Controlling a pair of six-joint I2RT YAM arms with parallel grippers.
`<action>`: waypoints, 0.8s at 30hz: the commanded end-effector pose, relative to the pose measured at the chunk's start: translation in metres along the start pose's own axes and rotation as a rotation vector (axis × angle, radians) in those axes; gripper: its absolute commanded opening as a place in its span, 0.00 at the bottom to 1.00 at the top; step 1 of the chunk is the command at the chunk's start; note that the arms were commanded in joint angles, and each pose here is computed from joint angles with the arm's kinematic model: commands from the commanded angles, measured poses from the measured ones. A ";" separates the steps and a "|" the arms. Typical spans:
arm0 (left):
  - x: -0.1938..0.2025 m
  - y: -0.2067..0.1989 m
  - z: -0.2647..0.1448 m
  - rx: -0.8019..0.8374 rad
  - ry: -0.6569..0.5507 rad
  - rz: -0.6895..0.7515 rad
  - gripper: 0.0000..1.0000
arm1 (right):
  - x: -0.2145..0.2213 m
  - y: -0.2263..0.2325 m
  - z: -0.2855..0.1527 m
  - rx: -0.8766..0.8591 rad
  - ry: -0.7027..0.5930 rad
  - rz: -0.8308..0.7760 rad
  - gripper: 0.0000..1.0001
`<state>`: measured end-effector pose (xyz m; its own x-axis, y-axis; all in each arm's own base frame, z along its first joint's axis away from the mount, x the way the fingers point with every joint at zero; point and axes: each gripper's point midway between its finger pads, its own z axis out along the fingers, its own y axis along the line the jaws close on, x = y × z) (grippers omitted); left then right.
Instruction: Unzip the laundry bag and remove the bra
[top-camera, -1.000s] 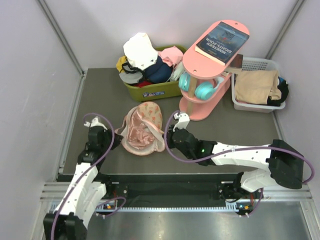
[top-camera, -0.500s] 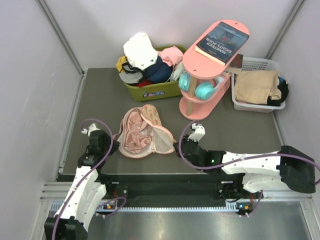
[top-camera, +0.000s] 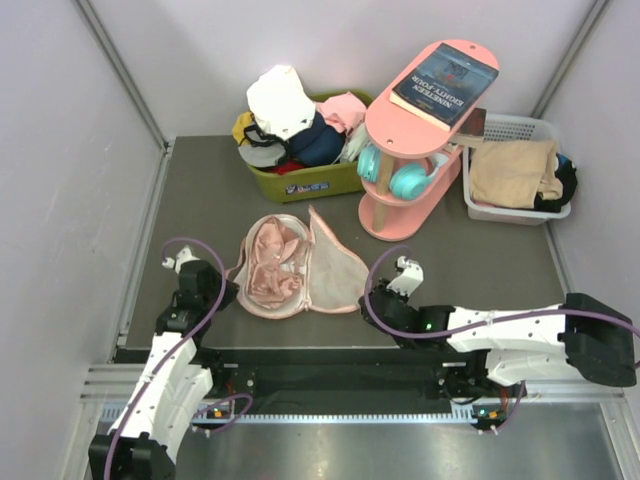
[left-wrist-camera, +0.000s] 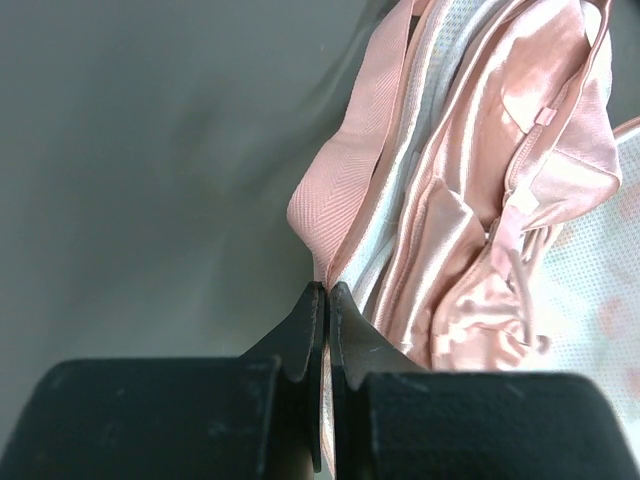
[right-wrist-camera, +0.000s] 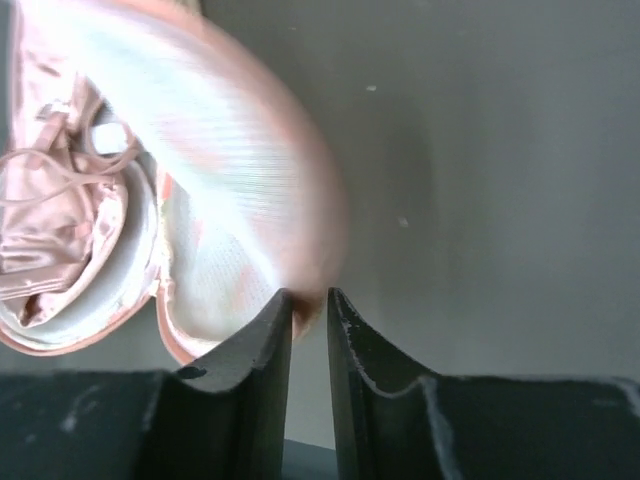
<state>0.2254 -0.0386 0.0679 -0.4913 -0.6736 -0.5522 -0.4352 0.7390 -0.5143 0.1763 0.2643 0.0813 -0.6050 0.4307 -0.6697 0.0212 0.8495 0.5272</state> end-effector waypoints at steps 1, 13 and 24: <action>-0.011 -0.002 -0.001 -0.004 -0.045 -0.004 0.00 | -0.006 -0.022 -0.008 0.052 -0.033 0.023 0.23; -0.014 -0.008 -0.004 0.024 -0.052 0.009 0.06 | -0.022 -0.042 -0.021 0.064 -0.078 0.003 0.65; -0.044 -0.031 -0.024 0.080 -0.137 0.044 0.96 | -0.031 -0.022 -0.020 0.001 -0.100 -0.086 0.86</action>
<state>0.2287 -0.0363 0.0827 -0.4717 -0.6577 -0.5873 -0.4081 0.7532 -0.5159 0.1727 0.2168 0.0842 -0.5591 0.3910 -0.7311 0.0255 0.8895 0.4563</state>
